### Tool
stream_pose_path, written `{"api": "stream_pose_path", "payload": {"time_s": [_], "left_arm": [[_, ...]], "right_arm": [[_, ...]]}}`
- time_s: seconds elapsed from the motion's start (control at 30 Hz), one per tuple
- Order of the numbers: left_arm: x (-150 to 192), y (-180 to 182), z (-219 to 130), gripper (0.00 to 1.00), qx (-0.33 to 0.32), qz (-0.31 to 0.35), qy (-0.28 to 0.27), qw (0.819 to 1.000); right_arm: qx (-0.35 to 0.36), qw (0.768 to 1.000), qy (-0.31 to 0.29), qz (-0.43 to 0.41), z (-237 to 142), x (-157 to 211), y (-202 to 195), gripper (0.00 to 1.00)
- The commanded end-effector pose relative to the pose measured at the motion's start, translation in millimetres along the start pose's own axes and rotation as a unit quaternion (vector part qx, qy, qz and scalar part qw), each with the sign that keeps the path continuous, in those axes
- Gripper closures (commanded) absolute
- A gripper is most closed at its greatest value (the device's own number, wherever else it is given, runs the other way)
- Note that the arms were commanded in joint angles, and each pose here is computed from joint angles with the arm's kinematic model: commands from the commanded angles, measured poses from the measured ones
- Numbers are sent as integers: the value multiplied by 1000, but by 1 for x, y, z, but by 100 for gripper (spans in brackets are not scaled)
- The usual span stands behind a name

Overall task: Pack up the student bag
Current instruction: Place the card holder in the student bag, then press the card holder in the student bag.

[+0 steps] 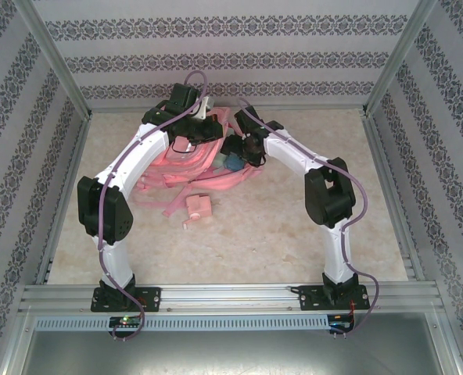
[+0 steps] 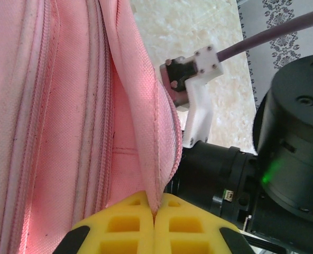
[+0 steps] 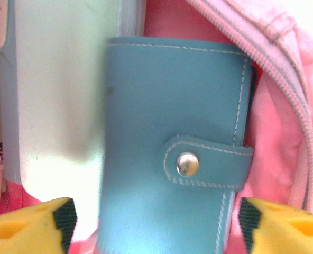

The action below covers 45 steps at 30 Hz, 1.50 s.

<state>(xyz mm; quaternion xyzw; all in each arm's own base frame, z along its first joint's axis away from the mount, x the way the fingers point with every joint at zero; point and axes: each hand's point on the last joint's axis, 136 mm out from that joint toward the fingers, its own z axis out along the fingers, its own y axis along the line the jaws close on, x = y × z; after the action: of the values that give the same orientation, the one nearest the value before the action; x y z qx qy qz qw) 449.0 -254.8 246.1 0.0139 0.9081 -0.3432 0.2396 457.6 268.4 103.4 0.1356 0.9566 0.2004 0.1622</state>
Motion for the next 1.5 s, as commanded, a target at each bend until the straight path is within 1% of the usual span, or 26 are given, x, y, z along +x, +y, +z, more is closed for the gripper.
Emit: {"api": "stream_pose_path", "payload": {"time_s": [0.0,0.17,0.27,0.33,0.4,0.43,0.5,0.53,0.63,0.67,0.7,0.73,0.83,0.93,1.1,1.2,1.37,1.47], "left_arm": [[-12,-35,-18,100,49,29,-25,998],[-12,-35,-16,100,49,28,-23,998],[-13,-34,-16,100,48,29,-24,998],[-13,-34,-17,100,48,30,-25,998],[-13,-35,-16,100,48,30,-25,998],[-13,-34,-16,100,49,29,-24,998],[-13,-35,-15,100,50,27,-23,998],[-13,-34,-14,100,50,27,-22,998],[-12,-34,-14,100,50,26,-22,998],[-12,-34,-14,100,50,26,-21,998],[-12,-34,-14,100,50,25,-22,998],[-11,-33,-14,100,48,25,-21,998],[-11,-32,-15,100,46,27,-21,998],[-11,-33,-16,100,45,29,-22,998],[-14,-31,-14,100,42,28,-24,998],[-15,-29,-15,100,37,27,-27,999],[-19,-22,-18,100,29,23,-32,999],[-23,-18,-21,100,22,20,-39,999]], "right_arm": [[6,999,-34,-21,-22,-13,10,15],[0,998,-45,-33,-34,-16,14,19],[-13,998,-39,-40,-35,-9,18,24],[-32,997,-42,-54,-37,-3,25,32],[-45,996,-41,-60,-34,-1,29,45],[-55,996,-35,-56,-30,0,30,55],[-69,996,-24,-50,-22,2,33,80],[-70,996,-22,-49,-17,2,34,83],[-53,998,-15,-38,1,-1,27,84],[-40,999,-11,-32,8,-2,21,84],[-28,999,-5,-24,15,-3,15,88],[-20,1000,-1,-17,22,-3,9,89],[-14,1000,10,-8,36,-4,0,85],[-19,999,12,-23,35,-4,2,81],[-43,996,-17,-73,4,-7,20,68],[-59,991,-29,-114,-19,-1,32,58],[-77,981,-33,-176,-43,35,41,45],[-69,976,-35,-205,-50,61,38,36]]}}
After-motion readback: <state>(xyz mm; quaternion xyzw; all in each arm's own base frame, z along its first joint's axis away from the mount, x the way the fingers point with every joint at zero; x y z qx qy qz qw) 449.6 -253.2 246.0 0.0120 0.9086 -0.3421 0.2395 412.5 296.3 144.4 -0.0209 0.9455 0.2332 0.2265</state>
